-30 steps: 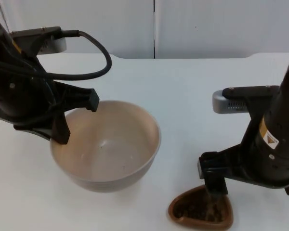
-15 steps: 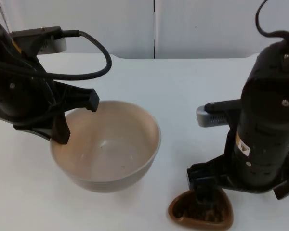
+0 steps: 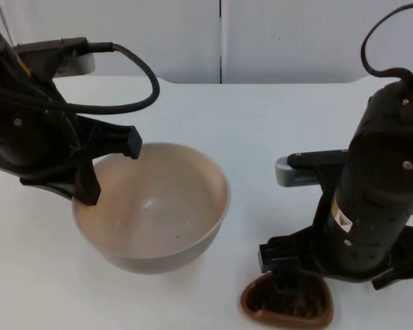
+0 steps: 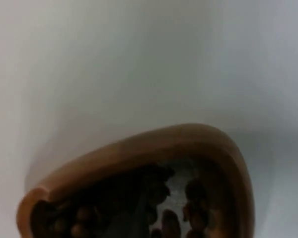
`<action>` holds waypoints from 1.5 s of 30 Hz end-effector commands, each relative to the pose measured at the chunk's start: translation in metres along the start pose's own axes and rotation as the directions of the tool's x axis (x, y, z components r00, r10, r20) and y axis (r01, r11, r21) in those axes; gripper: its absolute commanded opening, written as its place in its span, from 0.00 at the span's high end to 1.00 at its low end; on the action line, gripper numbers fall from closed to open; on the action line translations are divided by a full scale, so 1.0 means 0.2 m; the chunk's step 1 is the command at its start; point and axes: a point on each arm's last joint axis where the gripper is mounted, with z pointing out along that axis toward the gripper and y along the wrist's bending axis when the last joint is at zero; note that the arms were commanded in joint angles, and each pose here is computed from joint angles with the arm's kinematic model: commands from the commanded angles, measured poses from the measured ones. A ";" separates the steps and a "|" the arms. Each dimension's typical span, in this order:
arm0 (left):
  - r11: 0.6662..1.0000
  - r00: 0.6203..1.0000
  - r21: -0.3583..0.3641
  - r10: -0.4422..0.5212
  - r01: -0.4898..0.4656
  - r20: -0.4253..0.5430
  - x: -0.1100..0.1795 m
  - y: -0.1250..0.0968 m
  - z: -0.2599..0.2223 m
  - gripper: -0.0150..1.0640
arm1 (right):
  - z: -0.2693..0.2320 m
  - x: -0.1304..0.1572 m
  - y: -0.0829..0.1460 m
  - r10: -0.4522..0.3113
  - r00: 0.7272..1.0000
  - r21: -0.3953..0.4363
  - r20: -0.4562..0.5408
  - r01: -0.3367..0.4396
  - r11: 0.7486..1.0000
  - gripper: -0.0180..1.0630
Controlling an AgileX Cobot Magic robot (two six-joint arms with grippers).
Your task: Pick up the bowl with the left hand and pour the coffee beans from the cup into the bowl with the right hand.
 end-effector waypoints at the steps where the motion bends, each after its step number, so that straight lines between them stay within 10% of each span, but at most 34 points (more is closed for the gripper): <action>1: 1.000 1.000 0.010 -0.010 0.010 0.024 0.00 -0.01 -0.01 0.99 | 0.01 0.00 -0.01 -0.008 1.000 -0.006 0.005 0.008 1.000 0.16; 45: 0.999 0.999 0.023 -0.027 0.027 0.027 0.00 -0.01 -0.02 0.99 | 0.05 0.03 -0.04 -0.045 0.998 -0.001 0.038 0.045 0.999 0.28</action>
